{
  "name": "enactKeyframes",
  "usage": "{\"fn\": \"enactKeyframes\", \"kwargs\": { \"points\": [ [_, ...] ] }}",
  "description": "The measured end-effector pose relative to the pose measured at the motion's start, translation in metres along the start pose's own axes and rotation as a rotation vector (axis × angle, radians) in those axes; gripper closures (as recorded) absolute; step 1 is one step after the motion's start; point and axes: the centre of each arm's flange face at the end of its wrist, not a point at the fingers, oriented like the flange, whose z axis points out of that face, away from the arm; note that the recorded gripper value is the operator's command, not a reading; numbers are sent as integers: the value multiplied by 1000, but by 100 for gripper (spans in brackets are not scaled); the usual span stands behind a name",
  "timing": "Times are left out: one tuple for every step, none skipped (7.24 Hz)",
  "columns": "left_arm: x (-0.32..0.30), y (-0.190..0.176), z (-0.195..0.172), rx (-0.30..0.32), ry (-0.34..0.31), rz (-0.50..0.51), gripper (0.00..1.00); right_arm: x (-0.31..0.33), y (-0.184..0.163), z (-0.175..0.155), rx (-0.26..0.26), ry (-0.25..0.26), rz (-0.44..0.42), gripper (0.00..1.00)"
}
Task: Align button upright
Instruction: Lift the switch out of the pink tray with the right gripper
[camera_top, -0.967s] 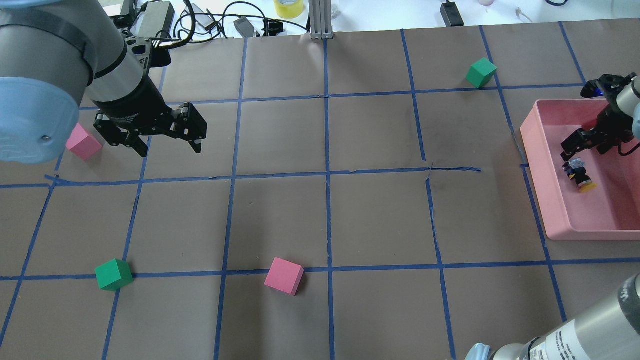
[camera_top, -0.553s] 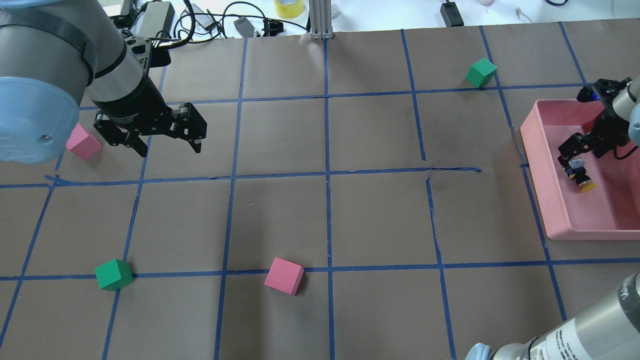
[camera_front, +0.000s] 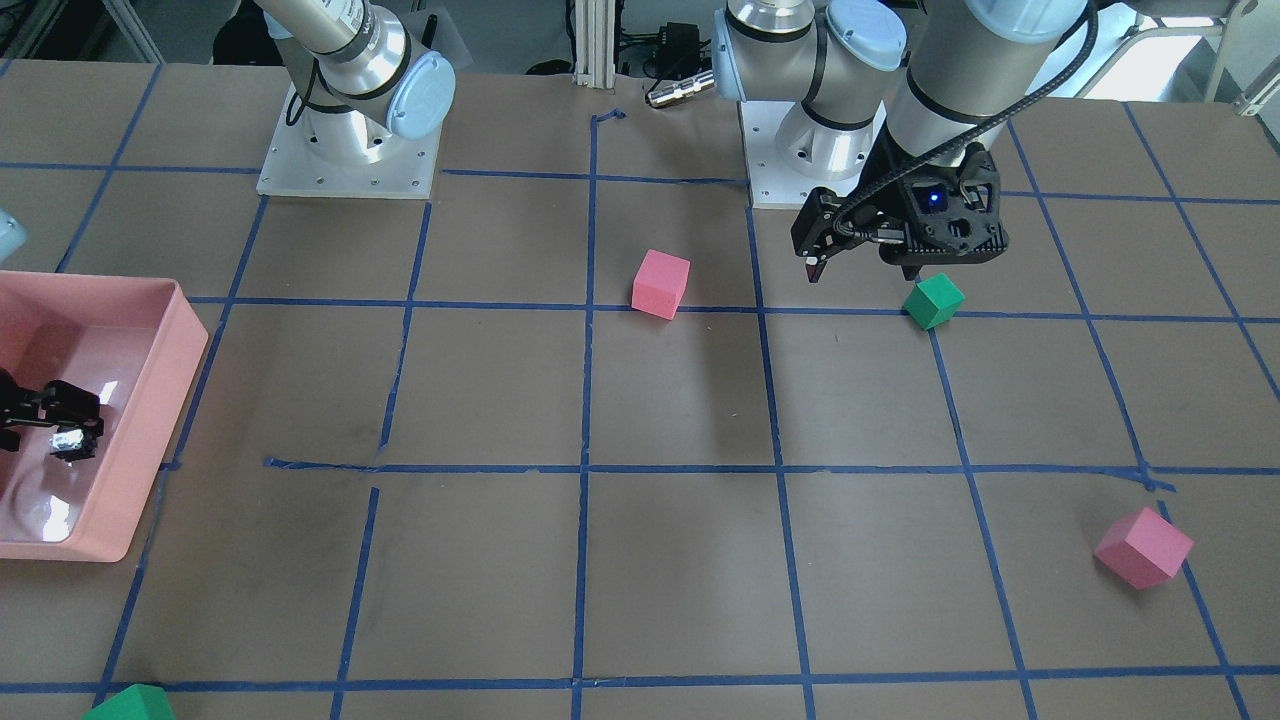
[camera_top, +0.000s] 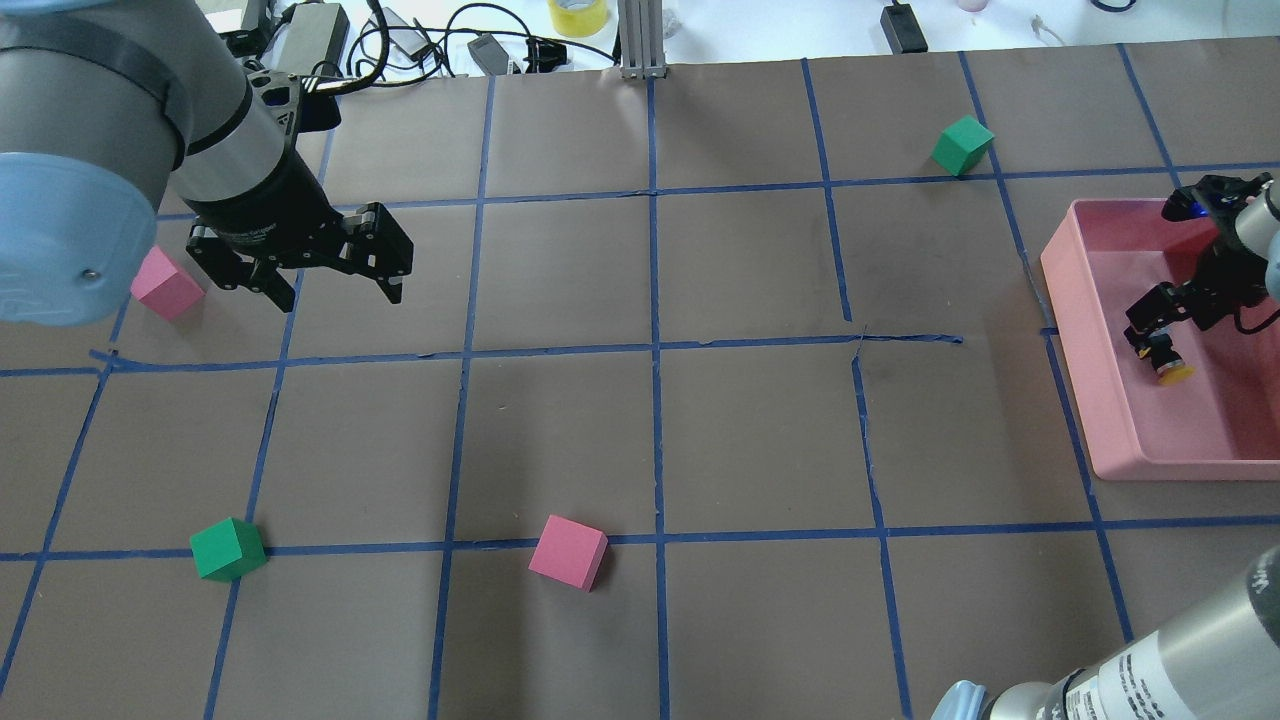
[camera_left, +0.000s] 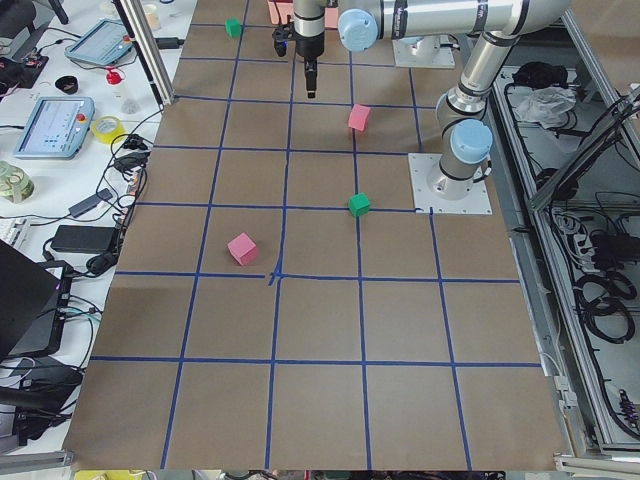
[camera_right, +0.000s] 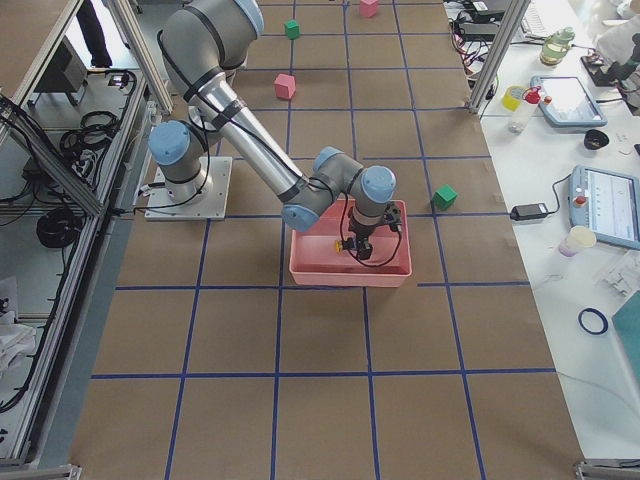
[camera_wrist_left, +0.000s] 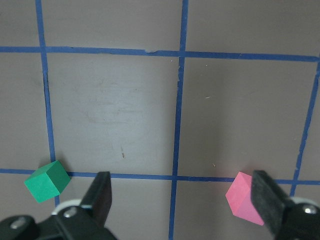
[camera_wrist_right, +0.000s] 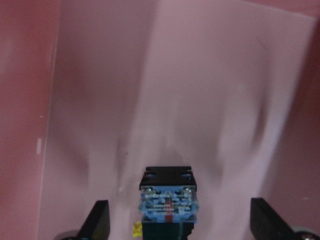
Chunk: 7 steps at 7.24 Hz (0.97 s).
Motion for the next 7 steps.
{"fn": "enactKeyframes", "kwargs": {
  "points": [
    [0, 0, 0, 0, -1, 0, 0, 0, 2, 3, 0, -7, -2, 0],
    [0, 0, 0, 0, -1, 0, 0, -2, 5, 8, -1, -11, -2, 6],
    [0, 1, -1, 1, -1, 0, 0, -4, 6, 11, 3, -8, -2, 24],
    [-1, 1, -1, 1, -1, 0, 0, -5, 7, 12, 2, -3, -4, 43],
    [-1, 1, -1, 1, -1, 0, 0, -5, 8, 13, -3, 3, -7, 60],
    [-1, 1, -1, 0, -1, 0, 0, -4, 8, 13, -7, 7, -10, 88],
    [-1, 1, -1, 0, -2, 0, 0, -4, 9, 14, -10, 7, -12, 95]
  ]
}}
